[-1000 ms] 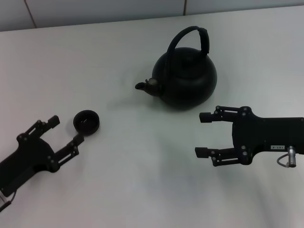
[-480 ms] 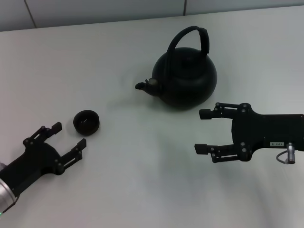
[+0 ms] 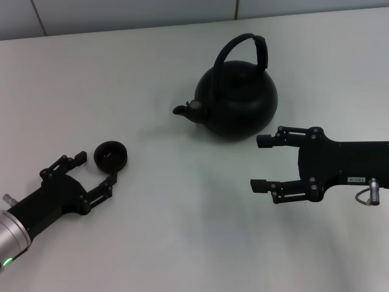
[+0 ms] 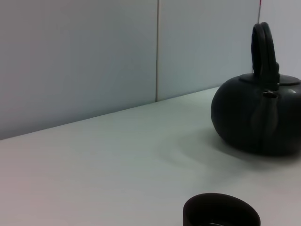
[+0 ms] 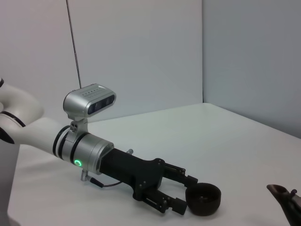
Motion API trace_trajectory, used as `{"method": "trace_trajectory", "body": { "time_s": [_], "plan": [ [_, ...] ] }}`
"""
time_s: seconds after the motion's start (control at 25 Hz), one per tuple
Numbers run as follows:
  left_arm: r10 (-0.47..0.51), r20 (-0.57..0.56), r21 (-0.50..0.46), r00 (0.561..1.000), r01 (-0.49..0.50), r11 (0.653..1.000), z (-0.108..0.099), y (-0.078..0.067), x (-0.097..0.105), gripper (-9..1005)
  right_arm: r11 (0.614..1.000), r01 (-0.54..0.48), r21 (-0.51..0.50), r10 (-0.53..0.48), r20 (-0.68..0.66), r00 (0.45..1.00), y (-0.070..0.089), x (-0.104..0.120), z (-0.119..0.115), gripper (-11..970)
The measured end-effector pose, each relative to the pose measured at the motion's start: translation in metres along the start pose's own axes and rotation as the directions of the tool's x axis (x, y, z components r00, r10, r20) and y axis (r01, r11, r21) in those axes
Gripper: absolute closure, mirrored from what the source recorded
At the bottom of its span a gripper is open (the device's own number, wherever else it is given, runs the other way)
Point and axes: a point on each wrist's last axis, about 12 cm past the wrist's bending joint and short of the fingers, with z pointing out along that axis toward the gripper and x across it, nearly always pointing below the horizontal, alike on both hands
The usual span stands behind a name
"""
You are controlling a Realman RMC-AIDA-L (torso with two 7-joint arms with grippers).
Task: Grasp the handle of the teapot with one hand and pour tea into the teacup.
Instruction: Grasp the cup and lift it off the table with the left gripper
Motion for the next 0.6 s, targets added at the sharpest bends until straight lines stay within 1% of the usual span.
{"method": "trace_trajectory", "body": {
  "time_s": [0.28,0.6],
  "plan": [
    [0.008,-0.005,-0.002,1.000,-0.008,1.000,0.004,0.002,-0.003,192,1.000,0.007,-0.001,-0.007,0.000,1.000,-0.001,-0.002,0.001,132],
    [0.021,0.007,0.017,1.000,-0.021,1.000,0.014,0.004,-0.010,193,1.000,0.015,0.012,-0.015,0.000,1.000,-0.003,-0.004,-0.001,132]
  ]
}}
